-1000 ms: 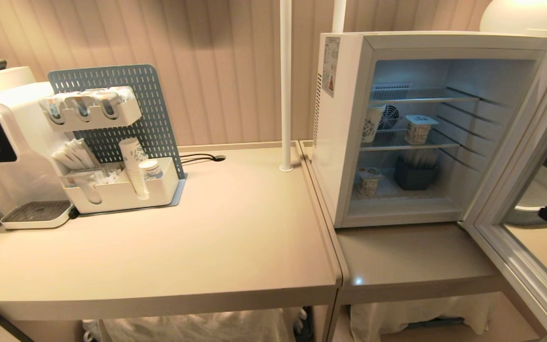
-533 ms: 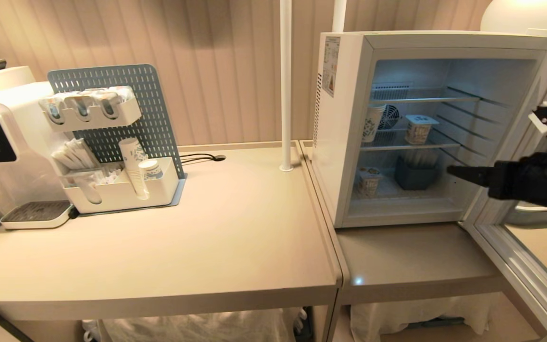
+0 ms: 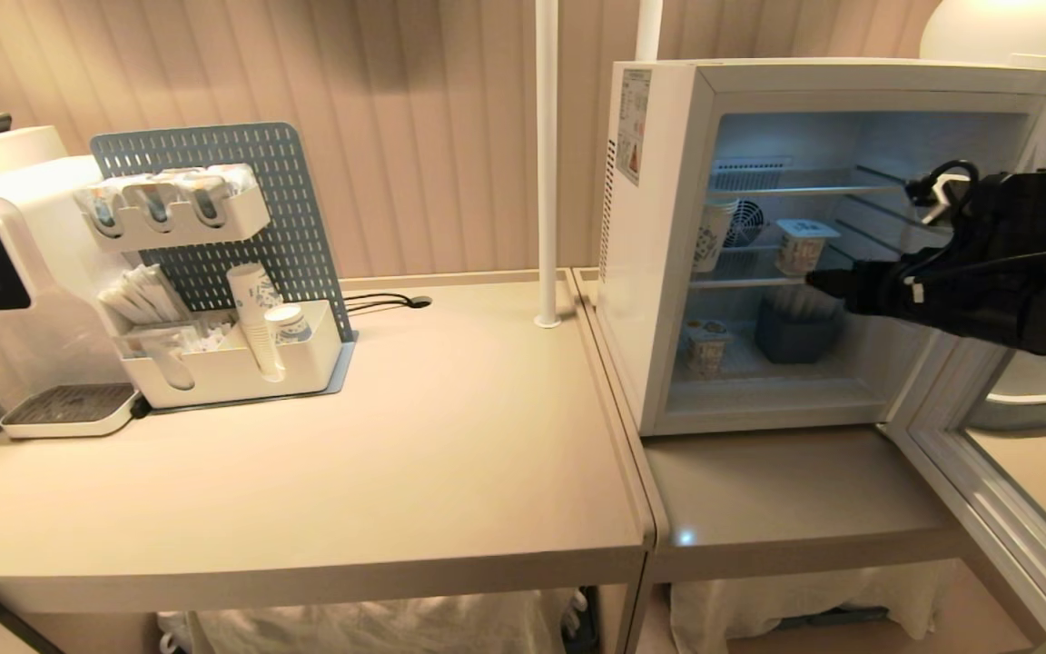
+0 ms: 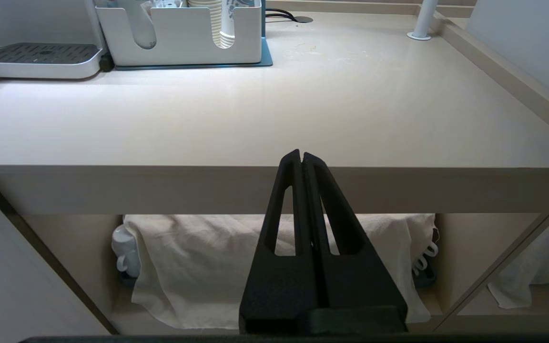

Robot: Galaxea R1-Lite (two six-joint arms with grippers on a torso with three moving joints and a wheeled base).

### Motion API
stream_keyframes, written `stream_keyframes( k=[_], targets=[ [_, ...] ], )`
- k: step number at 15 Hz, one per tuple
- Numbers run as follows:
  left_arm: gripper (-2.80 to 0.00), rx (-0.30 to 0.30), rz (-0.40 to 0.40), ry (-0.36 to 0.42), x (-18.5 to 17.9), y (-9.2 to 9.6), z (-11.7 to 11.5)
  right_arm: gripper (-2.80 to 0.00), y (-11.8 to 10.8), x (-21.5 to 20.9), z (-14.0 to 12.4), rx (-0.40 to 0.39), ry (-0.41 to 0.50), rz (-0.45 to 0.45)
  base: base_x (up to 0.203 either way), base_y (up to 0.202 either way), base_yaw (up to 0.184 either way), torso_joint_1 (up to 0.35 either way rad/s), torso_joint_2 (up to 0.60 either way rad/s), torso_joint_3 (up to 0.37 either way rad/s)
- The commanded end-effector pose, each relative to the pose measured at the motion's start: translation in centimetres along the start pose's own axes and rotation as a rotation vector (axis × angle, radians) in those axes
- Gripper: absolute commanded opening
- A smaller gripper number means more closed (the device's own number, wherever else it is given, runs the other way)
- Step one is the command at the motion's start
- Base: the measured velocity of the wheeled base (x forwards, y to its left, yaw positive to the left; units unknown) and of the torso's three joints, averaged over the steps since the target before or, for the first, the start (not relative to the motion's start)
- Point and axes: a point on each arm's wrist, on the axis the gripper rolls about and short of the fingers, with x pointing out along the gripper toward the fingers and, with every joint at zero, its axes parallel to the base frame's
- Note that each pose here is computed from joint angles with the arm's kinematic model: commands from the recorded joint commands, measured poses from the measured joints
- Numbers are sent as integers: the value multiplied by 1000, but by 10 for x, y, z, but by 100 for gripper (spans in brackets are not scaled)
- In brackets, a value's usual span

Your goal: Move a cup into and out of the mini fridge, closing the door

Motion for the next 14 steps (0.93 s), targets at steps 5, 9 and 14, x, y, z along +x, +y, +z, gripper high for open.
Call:
stream_keyframes(
  k=[5,9,14],
  targets=[
    [-280,-1,1,3,0,0,-1,0,-1,69,-9,0,-7,-38,0,0,0,0,0,0],
    [-280,-6,1,5,0,0,-1,0,-2,96,-4,-2,-7,-45,0,0,0,0,0,0],
    [-280,-9,1,5,0,0,-1,0,-16,124,-1,-10,-7,-99,0,0,0,0,0,0]
  ],
)
